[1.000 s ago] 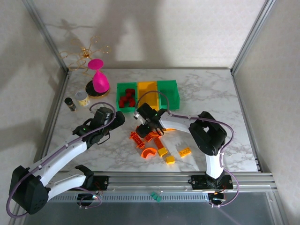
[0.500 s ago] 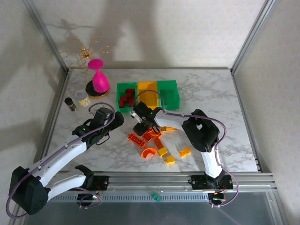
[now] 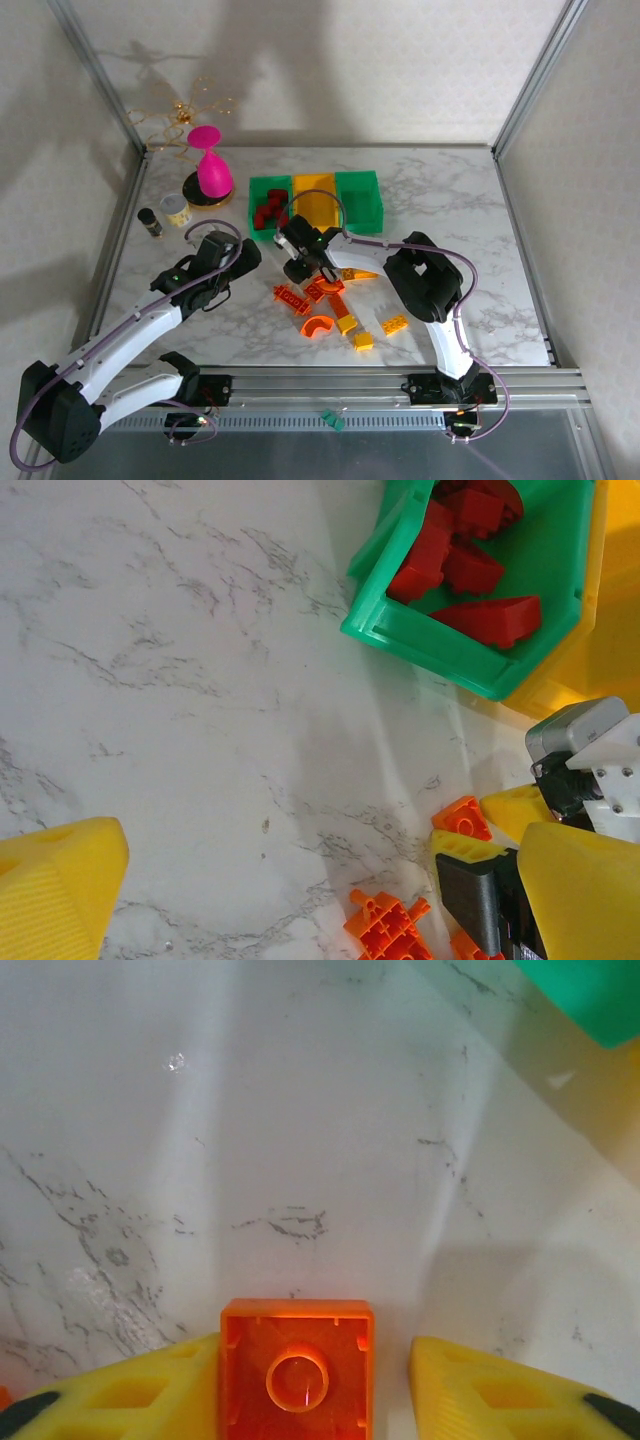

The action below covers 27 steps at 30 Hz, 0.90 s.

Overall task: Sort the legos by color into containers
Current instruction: Pick up the lego from the center of the table.

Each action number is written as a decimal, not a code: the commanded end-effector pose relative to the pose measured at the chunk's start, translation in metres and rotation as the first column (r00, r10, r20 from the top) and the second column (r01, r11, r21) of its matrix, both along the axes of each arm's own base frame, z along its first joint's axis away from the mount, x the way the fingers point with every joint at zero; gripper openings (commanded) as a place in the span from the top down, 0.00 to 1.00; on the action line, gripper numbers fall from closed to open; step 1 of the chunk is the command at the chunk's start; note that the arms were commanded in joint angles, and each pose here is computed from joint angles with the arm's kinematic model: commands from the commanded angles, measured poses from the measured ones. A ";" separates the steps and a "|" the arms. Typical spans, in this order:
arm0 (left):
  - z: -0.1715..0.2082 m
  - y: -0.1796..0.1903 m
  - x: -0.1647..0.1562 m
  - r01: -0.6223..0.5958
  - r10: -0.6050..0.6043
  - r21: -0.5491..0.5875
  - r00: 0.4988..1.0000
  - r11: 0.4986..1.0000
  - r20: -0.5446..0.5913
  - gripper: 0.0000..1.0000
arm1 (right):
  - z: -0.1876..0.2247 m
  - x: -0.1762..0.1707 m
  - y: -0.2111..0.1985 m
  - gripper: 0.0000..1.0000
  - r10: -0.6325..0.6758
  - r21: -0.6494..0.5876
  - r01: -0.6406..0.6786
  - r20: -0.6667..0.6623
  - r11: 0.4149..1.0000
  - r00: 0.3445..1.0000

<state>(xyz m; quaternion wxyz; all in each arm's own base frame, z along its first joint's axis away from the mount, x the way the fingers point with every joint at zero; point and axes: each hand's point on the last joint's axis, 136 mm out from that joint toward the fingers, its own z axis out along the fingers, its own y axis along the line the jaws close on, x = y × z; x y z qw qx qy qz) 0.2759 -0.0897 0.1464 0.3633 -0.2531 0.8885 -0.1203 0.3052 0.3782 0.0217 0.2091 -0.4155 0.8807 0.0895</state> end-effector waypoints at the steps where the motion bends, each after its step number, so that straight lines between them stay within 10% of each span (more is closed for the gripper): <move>1: 0.004 0.005 -0.003 -0.023 0.023 0.006 1.000 1.000 0.003 0.00 | 0.001 -0.002 0.002 0.58 -0.024 0.018 0.024 0.006 1.000 1.000; 12: 0.013 -0.012 -0.005 0.055 -0.054 -0.045 0.998 0.997 0.029 0.00 | 0.063 0.018 -0.004 0.69 -0.139 0.166 0.129 0.051 0.978 0.989; 27: 0.018 -0.067 0.017 0.178 -0.170 -0.089 0.981 0.980 0.089 0.00 | 0.108 0.133 -0.041 0.65 -0.418 0.263 0.370 0.157 0.891 0.895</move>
